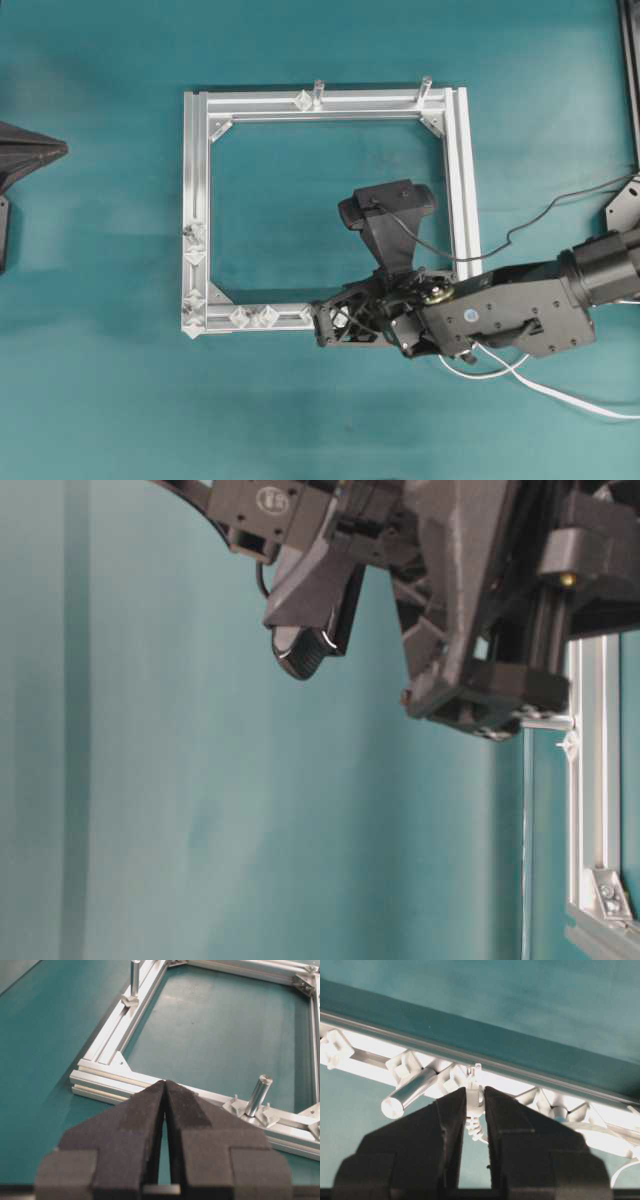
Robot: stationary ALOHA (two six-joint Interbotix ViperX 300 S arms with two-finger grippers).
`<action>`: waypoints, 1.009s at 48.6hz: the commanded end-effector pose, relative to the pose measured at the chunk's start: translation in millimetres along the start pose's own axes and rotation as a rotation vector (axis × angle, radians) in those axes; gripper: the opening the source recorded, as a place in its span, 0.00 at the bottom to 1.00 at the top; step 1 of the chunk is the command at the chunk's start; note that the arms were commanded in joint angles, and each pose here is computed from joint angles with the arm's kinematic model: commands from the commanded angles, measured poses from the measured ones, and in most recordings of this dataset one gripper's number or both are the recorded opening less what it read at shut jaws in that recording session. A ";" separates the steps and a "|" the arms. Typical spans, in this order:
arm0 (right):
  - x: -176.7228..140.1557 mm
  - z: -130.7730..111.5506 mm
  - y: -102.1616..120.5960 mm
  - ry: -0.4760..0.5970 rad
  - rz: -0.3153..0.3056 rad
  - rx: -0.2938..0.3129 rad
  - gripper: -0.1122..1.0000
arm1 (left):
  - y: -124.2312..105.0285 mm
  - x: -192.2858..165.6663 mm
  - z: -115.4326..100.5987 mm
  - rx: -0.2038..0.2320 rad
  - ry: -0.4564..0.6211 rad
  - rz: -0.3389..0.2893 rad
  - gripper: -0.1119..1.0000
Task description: Move the cable alternately left and right between 8 closely spaced pins so it hooks onto each one.
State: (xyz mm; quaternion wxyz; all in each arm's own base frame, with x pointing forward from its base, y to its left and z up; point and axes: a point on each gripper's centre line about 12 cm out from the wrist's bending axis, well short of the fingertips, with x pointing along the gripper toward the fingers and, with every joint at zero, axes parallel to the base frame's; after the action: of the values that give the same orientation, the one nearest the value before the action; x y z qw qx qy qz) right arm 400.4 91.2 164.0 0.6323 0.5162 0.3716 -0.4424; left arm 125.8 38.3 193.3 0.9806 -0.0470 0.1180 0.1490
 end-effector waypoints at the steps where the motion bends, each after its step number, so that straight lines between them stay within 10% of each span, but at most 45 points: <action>1: -12.9 -2.4 8.9 0.012 0.041 0.003 0.22 | 0.1 0.2 4.7 -0.006 -0.012 0.002 0.10; 49: -16.3 -14.1 7.4 0.023 0.047 -0.011 0.22 | 0.3 0.3 3.7 -0.027 -0.008 0.003 0.10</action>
State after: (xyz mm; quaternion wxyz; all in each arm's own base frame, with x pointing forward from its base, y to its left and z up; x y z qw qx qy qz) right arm 400.4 99.8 166.4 0.6360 0.5172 0.3734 -0.4342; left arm 125.8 38.3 193.3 0.9801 -0.0575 0.1164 0.1503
